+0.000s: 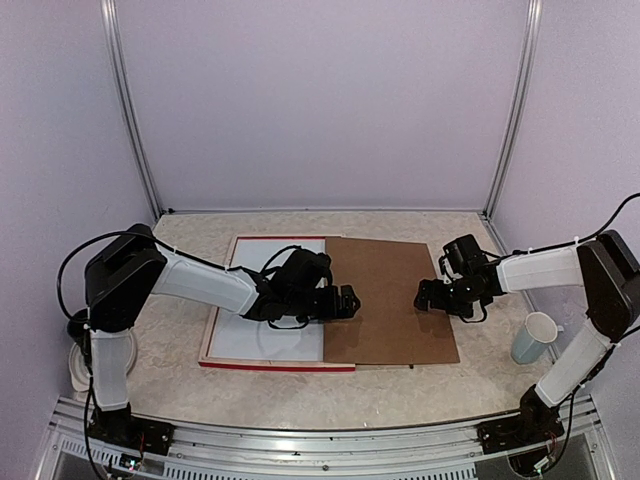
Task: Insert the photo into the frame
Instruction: Pick up the backboard from the center of the board.
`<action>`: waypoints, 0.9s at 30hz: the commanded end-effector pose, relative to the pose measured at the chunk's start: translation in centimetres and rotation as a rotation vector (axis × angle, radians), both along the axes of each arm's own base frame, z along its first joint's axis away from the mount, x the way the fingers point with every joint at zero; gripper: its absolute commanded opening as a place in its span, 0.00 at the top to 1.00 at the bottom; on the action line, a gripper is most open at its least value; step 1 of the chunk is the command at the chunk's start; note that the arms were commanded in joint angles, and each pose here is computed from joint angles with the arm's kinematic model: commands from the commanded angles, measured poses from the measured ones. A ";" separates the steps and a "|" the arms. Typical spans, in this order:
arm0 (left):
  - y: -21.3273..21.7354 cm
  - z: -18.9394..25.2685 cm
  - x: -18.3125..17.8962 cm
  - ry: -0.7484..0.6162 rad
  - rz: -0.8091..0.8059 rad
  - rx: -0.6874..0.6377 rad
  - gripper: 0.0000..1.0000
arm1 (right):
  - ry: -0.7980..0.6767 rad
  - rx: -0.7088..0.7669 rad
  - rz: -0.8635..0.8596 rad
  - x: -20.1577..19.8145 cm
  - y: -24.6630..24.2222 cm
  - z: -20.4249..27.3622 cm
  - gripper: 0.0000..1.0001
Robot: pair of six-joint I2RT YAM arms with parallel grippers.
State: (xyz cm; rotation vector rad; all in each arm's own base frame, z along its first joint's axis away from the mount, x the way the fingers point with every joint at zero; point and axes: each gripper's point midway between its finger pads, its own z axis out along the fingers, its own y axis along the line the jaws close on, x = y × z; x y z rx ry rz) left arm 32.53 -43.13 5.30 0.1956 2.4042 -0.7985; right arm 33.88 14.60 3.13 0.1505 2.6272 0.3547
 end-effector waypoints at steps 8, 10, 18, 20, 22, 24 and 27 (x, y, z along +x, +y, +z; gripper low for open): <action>-2.1 2.2 -0.1 -0.015 -0.083 -0.118 0.01 | 0.118 -0.012 0.009 -2.3 -0.6 -2.9 0.03; -2.2 2.6 -0.1 -0.020 -0.086 -0.126 0.01 | 0.122 -0.014 0.011 -2.3 -0.6 -3.1 0.03; -2.8 6.8 -0.6 -0.065 -0.116 -0.213 0.01 | 0.120 0.007 0.032 -2.4 -0.1 -2.7 0.03; -3.1 8.3 -0.8 -0.083 -0.128 -0.237 0.02 | 0.108 0.022 0.041 -2.3 0.1 -2.2 0.03; -3.5 9.8 -1.1 -0.105 -0.138 -0.258 0.02 | 0.098 0.037 0.052 -2.3 0.4 -1.6 0.04; -3.8 11.4 -1.4 -0.130 -0.148 -0.278 0.01 | 0.088 0.056 0.063 -2.4 0.7 -1.1 0.04; -4.2 14.3 -1.9 -0.173 -0.160 -0.313 0.01 | 0.072 0.096 0.086 -2.5 1.4 -0.3 0.04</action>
